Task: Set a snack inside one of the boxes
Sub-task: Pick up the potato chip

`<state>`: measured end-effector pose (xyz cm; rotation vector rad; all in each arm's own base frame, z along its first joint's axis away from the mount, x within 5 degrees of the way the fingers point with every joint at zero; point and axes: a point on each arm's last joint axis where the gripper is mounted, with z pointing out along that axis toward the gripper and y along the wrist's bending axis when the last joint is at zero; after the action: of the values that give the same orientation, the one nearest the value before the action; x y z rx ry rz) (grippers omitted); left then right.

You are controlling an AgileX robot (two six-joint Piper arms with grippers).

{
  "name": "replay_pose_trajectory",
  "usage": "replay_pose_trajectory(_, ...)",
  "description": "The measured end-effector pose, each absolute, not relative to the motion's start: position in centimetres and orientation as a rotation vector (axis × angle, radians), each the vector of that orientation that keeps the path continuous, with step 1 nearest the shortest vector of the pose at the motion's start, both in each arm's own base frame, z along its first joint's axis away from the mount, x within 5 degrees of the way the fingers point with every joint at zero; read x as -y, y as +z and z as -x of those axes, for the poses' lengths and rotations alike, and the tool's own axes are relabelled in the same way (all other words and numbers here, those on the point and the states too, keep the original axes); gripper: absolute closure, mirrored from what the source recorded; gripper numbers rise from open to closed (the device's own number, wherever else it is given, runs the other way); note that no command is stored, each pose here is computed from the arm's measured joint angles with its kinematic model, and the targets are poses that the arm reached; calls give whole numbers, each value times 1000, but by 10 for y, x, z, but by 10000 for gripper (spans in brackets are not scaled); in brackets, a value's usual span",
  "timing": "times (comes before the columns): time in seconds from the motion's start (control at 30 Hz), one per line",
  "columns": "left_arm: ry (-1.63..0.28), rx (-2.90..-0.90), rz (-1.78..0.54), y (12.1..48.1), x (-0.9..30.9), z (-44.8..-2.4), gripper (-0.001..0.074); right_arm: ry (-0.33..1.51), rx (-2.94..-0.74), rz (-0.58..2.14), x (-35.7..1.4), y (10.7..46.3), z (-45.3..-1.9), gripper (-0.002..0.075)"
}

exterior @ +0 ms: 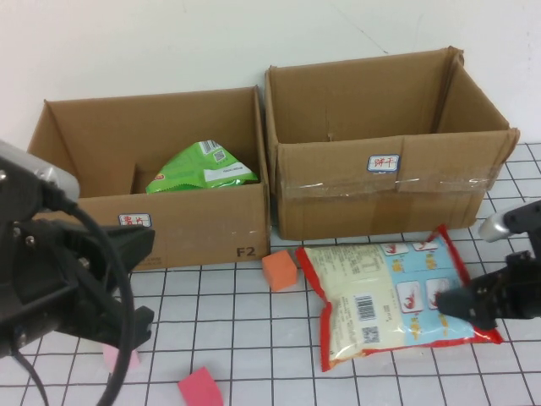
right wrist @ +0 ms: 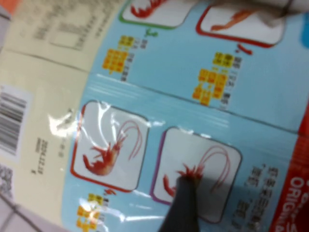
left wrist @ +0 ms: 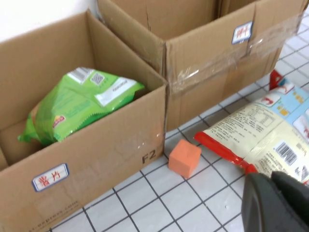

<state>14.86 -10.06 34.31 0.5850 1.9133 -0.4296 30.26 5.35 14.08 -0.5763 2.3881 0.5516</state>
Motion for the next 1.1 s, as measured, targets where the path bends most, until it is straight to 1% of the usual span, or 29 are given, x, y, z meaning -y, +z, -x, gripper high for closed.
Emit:
replay_pose_trajectory(0.07, -432, -1905, -581, 345, 100, -147, 735, 617, -2385, 591, -57, 136, -306, 152)
replay_pose_trajectory(0.17, -435, -1907, -581, 345, 99, -145, 735, 716, -2364, 628, -63, 132, -310, 222)
replay_pose_trajectory(0.23, -434, -1914, -584, 344, 99, -145, 735, 758, -2359, 639, -66, 130, -310, 314)
replay_pose_trajectory(0.4, -434, -1916, -585, 344, 99, -145, 735, 804, -2337, 663, -68, 132, -310, 610)
replay_pose_trajectory(0.43, -434, -1917, -586, 344, 99, -145, 735, 814, -2331, 666, -69, 132, -310, 650)
replay_pose_trajectory(0.53, -434, -1916, -586, 345, 98, -144, 735, 840, -2319, 679, -71, 134, -309, 701)
replay_pose_trajectory(0.63, -434, -1922, -588, 344, 98, -144, 736, 854, -2299, 712, -72, 134, -308, 713)
replay_pose_trajectory(0.7, -434, -1924, -588, 344, 98, -144, 735, 853, -2295, 719, -72, 135, -308, 695)
replay_pose_trajectory(0.77, -434, -1926, -589, 344, 98, -144, 735, 850, -2289, 722, -72, 136, -308, 627)
replay_pose_trajectory(0.8, -434, -1927, -590, 344, 98, -144, 735, 846, -2283, 724, -72, 138, -308, 562)
replay_pose_trajectory(0.83, -434, -1927, -590, 344, 98, -144, 735, 841, -2270, 722, -72, 141, -308, 479)
replay_pose_trajectory(0.9, -434, -1927, -590, 344, 98, -144, 736, 837, -2245, 706, -72, 149, -308, 277)
replay_pose_trajectory(0.93, -434, -1927, -590, 344, 98, -144, 735, 845, -2230, 689, -73, 153, -309, 191)
replay_pose_trajectory(1.0, -435, -1928, -588, 344, 98, -144, 735, 869, -2185, 665, -74, 159, -310, 106)
replay_pose_trajectory(1.03, -435, -1929, -589, 344, 98, -144, 736, 878, -2160, 663, -75, 160, -311, 81)
replay_pose_trajectory(1.1, -435, -1929, -589, 344, 98, -144, 736, 888, -2133, 659, -78, 158, -313, 56)
